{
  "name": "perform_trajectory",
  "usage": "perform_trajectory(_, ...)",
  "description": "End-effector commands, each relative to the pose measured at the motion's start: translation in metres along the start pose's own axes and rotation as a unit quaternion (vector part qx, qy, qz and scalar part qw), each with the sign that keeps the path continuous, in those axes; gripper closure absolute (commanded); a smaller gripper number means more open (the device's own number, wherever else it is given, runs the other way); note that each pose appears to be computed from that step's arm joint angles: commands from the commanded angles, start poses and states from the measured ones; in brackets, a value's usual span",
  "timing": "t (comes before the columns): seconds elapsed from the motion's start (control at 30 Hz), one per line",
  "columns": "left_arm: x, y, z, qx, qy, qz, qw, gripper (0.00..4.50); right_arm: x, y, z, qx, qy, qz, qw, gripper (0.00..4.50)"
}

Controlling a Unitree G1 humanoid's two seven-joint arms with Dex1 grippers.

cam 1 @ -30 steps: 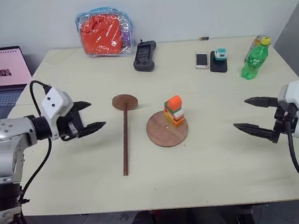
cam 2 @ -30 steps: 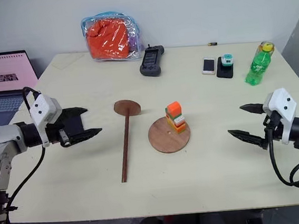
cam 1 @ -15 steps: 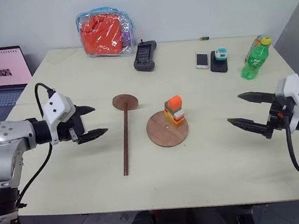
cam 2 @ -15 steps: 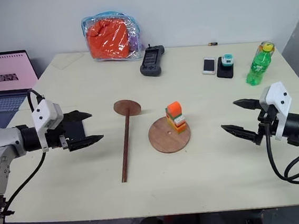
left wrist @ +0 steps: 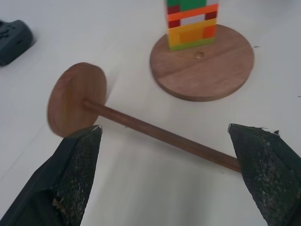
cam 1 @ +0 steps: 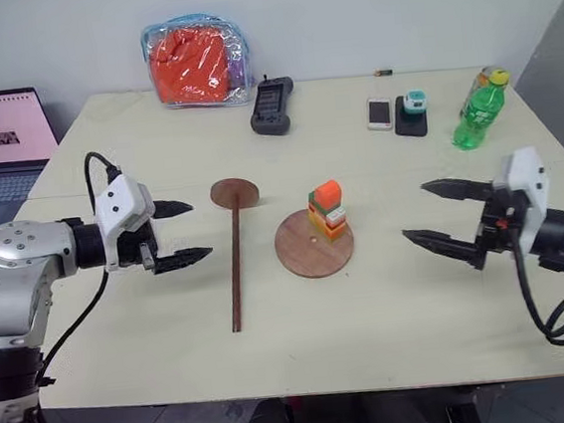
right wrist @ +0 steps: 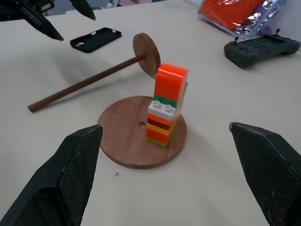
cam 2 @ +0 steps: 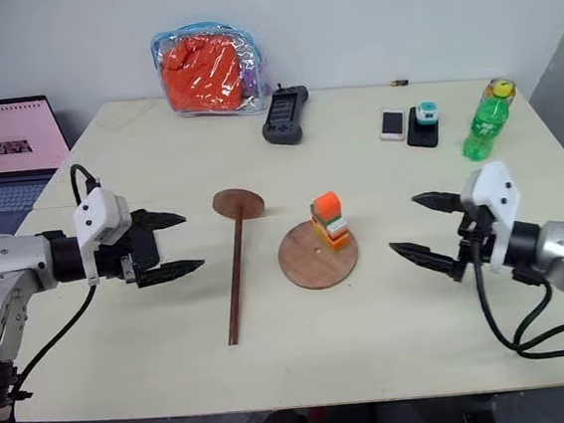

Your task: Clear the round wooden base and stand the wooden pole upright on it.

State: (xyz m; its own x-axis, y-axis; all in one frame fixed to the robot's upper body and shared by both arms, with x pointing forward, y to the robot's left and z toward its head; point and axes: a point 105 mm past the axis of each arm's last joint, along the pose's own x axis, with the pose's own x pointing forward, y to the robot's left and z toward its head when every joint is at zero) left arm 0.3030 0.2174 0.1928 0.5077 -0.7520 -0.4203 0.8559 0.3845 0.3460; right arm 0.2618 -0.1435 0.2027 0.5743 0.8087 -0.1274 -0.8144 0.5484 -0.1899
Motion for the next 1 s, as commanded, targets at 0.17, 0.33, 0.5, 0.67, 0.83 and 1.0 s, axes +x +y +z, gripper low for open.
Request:
perform_trajectory(0.17, 0.025, -0.031, 0.022, 0.045, -0.034, -0.065, 0.996, 0.03, 0.052, 0.003, -0.012, 0.023, -0.013, -0.117, 0.993, 0.00)
perform_trajectory(0.33, 0.036, -0.039, 0.031, 0.056, -0.049, -0.092, 0.993, 0.03, 0.078, 0.008, -0.019, 0.050, -0.016, -0.131, 0.990, 0.00)
perform_trajectory(0.5, 0.043, -0.038, 0.035, 0.068, -0.052, -0.103, 0.991, 0.03, 0.091, 0.004, -0.017, 0.067, -0.035, -0.147, 0.986, 0.00)
perform_trajectory(0.67, 0.048, -0.037, 0.040, 0.074, -0.060, -0.109, 0.989, 0.03, 0.102, -0.002, -0.023, 0.078, -0.031, -0.151, 0.985, 0.00)
perform_trajectory(0.83, 0.050, -0.037, 0.043, 0.076, -0.066, -0.113, 0.988, 0.03, 0.112, -0.008, -0.026, 0.081, -0.029, -0.150, 0.985, 0.00)
perform_trajectory(1.0, 0.051, -0.037, 0.045, 0.072, -0.072, -0.113, 0.988, 0.03, 0.121, -0.015, -0.033, 0.090, -0.022, -0.149, 0.984, 0.00)
